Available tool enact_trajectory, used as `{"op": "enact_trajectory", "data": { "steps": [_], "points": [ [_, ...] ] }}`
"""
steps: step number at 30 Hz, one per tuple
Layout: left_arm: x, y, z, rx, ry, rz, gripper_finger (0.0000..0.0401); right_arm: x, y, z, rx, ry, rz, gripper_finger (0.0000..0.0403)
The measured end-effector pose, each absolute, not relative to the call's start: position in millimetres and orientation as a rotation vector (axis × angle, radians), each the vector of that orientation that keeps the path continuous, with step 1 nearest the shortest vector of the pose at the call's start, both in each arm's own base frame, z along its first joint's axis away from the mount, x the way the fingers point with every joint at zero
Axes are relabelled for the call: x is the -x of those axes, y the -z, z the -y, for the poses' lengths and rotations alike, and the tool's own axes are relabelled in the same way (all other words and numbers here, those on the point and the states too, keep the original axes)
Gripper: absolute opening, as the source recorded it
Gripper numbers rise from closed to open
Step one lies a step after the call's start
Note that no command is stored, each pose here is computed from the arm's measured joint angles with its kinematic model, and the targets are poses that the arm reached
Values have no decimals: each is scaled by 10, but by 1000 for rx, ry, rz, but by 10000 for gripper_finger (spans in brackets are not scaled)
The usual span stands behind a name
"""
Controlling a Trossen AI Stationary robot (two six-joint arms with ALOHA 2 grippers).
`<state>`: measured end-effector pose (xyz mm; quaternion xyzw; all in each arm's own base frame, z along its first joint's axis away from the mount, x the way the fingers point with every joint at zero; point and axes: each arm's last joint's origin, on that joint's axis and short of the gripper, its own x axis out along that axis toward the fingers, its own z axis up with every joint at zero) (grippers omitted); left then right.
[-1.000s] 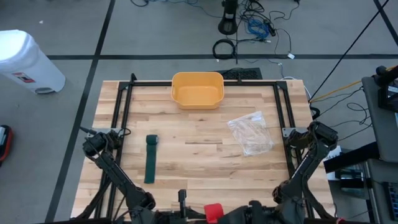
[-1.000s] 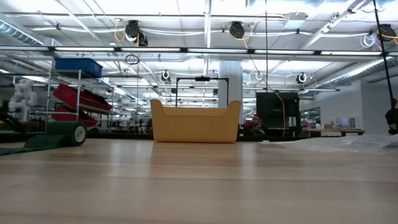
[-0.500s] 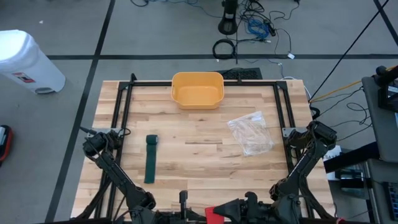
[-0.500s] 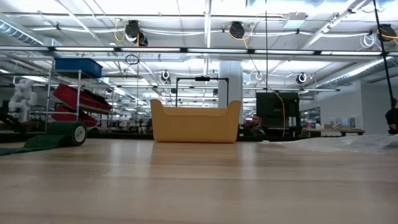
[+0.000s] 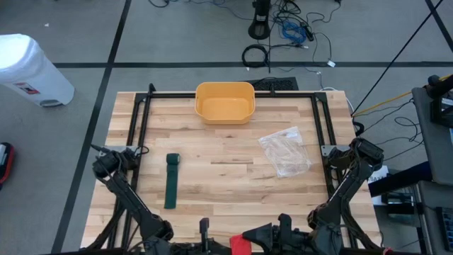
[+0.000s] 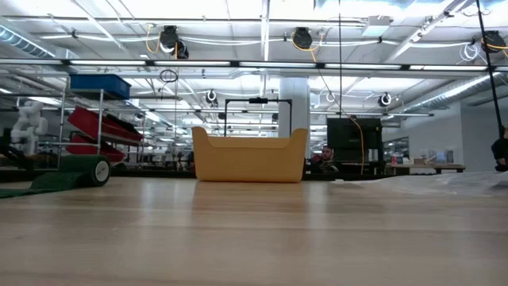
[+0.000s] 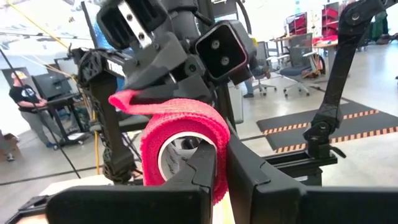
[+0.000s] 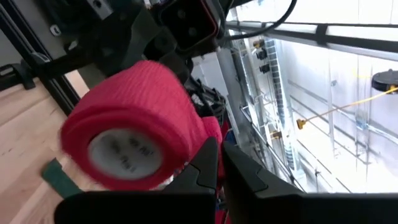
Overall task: Roll bandage
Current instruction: Roll the red bandage
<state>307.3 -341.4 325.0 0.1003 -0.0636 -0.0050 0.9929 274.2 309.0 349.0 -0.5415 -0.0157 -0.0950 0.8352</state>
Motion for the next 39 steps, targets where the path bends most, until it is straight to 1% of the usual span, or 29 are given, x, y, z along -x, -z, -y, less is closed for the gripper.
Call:
{"op": "enact_trajectory", "data": {
  "steps": [15,18,25,28,34,39],
  "points": [
    [-3036,-3262,3439,-199,10,132,26,-2730,-3491,-3099,1076,201,38,9],
    [-3053,-3262,3425,-199,10,132,26,-2740,-3492,-3089,1059,204,38,25],
    [-3046,-3262,3442,-198,50,141,26,-2792,-3574,-3037,983,233,41,75],
    [-3050,-3261,3440,-198,53,141,26,-2790,-3606,-3038,969,237,44,89],
    [-3051,-3260,3439,-199,52,140,26,-2701,-3633,-3098,1000,250,39,95],
    [-3052,-3258,3438,-200,48,137,26,-2513,-3677,-3253,978,169,133,94]
  ]
}}
